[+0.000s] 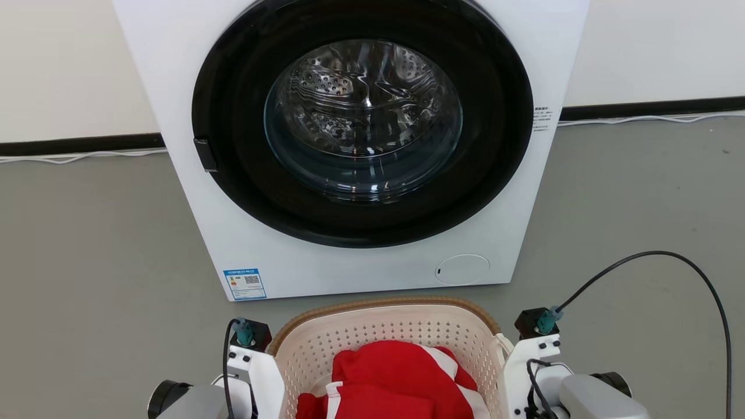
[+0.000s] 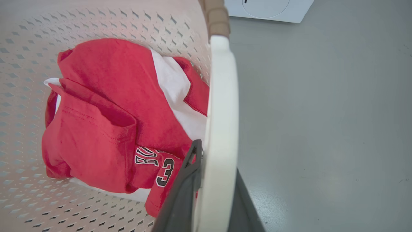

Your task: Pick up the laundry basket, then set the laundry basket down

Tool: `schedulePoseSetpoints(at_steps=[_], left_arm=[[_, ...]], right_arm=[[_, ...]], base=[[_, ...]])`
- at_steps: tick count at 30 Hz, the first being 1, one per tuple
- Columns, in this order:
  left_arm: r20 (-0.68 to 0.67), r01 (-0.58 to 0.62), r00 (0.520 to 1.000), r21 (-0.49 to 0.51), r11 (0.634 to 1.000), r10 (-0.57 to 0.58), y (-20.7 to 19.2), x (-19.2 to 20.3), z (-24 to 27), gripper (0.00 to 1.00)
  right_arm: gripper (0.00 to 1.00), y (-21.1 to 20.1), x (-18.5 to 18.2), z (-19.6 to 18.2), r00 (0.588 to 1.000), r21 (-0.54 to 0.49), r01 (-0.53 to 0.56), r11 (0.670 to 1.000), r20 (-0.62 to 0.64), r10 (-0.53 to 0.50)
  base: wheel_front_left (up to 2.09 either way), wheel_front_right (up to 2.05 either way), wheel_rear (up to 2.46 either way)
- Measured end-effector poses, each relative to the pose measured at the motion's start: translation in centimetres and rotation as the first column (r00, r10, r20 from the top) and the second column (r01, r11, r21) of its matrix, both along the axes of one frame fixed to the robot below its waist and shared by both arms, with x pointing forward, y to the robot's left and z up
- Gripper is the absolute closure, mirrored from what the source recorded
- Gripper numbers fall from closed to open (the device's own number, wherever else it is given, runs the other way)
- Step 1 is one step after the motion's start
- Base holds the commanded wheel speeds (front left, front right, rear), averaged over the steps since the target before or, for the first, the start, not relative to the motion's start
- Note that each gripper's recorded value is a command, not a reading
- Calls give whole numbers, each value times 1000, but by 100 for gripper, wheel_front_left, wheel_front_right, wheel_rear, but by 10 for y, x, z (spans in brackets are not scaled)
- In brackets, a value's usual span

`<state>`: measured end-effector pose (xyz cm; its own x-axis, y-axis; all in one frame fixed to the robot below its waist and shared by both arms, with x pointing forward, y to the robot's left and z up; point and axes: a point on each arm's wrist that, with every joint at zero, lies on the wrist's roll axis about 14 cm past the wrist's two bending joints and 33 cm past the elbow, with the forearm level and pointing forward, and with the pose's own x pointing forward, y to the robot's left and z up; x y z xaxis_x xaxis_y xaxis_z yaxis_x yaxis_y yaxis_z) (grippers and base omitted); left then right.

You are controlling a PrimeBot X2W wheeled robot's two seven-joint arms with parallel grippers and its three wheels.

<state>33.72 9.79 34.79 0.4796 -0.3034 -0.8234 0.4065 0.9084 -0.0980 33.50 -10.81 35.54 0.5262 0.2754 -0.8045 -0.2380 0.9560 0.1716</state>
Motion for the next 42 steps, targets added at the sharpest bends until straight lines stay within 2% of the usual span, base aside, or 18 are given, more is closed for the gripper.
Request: schedulePoseSetpoints(at_steps=[14, 26, 33, 42], left_arm=[[13, -12, 1000, 5, 1000, 12, 5, 7, -4, 100], [-18, -37, 999, 14, 999, 38, 12, 18, -23, 100], [21, -51, 998, 14, 999, 51, 18, 51, -28, 100], [65, -74, 995, 19, 997, 72, 24, 89, -49, 100]], right_arm=[[100, 3, 4, -4, 1000, 15, 1, 1000, 20, -1], [100, 9, 25, -13, 998, 24, -17, 1000, 53, 15], [100, 15, 63, -13, 994, 39, -23, 999, 110, 18], [100, 21, 101, -35, 990, 52, -33, 998, 137, 25]], base=[[0, 0, 0], [0, 0, 0], [0, 0, 0], [0, 0, 0]])
